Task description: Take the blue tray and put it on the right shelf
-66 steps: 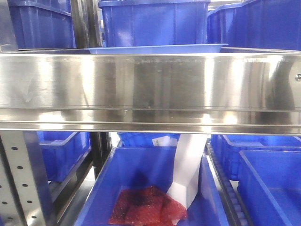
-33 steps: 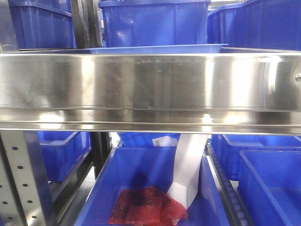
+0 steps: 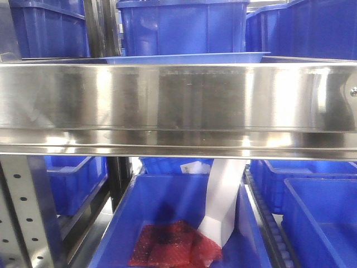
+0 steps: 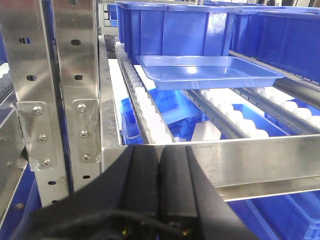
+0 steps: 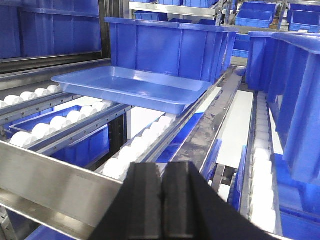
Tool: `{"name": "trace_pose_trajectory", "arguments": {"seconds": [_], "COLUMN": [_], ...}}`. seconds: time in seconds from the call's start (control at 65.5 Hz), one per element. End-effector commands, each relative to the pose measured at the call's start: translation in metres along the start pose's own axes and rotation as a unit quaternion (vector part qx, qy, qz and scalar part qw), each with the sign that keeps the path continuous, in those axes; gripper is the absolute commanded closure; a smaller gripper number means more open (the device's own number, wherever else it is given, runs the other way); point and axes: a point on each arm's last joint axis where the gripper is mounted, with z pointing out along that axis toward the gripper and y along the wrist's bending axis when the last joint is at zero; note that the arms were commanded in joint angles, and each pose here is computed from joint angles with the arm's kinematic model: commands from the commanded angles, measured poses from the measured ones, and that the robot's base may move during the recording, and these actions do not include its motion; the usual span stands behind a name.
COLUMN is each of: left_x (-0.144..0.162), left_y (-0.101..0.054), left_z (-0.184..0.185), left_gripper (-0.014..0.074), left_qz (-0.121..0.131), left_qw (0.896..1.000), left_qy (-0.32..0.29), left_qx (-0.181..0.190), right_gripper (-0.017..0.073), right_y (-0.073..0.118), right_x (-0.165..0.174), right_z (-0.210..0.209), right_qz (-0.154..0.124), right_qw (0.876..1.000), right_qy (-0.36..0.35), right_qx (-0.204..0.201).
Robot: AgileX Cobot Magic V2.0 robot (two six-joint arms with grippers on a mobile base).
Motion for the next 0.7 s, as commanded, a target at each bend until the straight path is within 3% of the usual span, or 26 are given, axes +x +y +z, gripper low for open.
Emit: {"name": "trace_pose_trajectory", "arguments": {"seconds": [0.0, 0.153, 0.29, 0.458, 0.687], "left_x": [-0.017, -0.017, -0.01, 0.028, 0.091], "left_y": [-0.001, -0.002, 0.005, 0.016, 0.026], "left_z": [-0.002, -0.002, -0.003, 0.003, 0.013], "left_gripper": [0.0642, 0.0642, 0.0642, 0.0642, 0.0642], "left_qz": [0.001, -0.011, -0.015, -0.018, -0.013], "left_qw": [0.998, 0.998, 0.997, 0.987, 0.978], "left_qy": [-0.058, -0.057, -0.058, -0.084, -0.127], "left_qx": [0.007, 0.007, -0.054, -0.135, -0.164], "right_gripper": [0.0503, 0.0503, 0.0503, 0.0503, 0.0503], "right_y": [0.002, 0.002, 0.002, 0.002, 0.002], "right_x": [-0.017, -0.017, -0.017, -0.017, -0.017], "right_z": [-0.001, -0.001, -0.001, -0.001, -0.001], "right_qz": [-0.011, -0.011, -0.011, -0.011, -0.011], "right_qw": [0.998, 0.998, 0.998, 0.998, 0.998], "right_qy": [-0.059, -0.059, -0.059, -0.059, -0.059], "right_qx": [-0.008, -0.008, -0.008, -0.008, -0.008]}}
